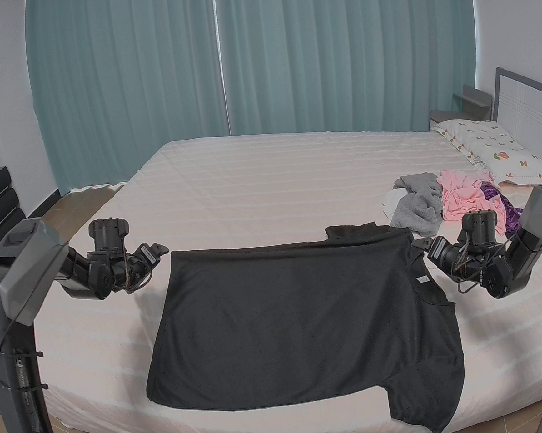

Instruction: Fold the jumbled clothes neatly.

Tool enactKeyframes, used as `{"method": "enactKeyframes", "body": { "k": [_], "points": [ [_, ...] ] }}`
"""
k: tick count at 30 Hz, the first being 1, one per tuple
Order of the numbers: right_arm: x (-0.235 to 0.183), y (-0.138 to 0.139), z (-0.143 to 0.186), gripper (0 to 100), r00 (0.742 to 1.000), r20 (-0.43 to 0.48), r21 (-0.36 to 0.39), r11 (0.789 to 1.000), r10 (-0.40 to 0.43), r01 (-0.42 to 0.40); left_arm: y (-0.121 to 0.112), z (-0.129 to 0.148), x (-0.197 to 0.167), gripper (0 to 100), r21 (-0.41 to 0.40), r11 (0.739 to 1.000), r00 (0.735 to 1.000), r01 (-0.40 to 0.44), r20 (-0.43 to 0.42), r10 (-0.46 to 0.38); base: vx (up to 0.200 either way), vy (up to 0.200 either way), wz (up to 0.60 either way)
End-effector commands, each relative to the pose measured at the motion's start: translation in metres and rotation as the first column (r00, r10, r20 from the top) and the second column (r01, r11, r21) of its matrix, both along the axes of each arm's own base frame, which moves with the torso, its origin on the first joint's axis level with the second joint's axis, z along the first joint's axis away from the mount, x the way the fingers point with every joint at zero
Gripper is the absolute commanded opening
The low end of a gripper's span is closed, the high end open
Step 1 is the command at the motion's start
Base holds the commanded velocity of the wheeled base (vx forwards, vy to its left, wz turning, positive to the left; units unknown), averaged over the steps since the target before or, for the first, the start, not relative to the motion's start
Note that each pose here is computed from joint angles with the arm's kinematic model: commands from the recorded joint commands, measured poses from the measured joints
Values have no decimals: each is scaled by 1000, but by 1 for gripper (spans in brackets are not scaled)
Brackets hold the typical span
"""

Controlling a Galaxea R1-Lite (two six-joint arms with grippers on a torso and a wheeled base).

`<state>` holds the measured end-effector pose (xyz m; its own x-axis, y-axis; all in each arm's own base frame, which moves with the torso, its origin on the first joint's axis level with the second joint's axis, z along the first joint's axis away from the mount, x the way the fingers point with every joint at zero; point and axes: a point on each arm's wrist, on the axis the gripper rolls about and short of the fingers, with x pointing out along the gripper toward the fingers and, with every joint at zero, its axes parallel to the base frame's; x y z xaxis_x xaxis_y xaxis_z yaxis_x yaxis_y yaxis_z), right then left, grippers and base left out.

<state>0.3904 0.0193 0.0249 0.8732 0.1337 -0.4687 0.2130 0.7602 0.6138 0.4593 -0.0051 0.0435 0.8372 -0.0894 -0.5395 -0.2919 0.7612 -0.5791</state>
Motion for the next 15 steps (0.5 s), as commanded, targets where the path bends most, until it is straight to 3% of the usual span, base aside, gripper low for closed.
{"method": "enactKeyframes", "body": {
  "k": [1,7,8,15],
  "points": [
    [-137,17,33,100,991,2,15,991,137,-137,-7,71,-152,100,-90,991,995,98,-17,-100,0,0,0],
    [-183,21,31,100,981,-63,21,983,183,-182,-9,67,-201,100,-110,986,989,124,-66,-132,0,0,0],
    [-197,22,25,100,972,-111,18,978,209,-208,-10,60,-217,100,-130,980,982,150,-98,-163,0,0,0],
    [-215,27,21,100,957,-152,20,969,247,-247,-10,42,-240,100,-196,962,958,192,-175,-227,0,0,0]
  ]
}}
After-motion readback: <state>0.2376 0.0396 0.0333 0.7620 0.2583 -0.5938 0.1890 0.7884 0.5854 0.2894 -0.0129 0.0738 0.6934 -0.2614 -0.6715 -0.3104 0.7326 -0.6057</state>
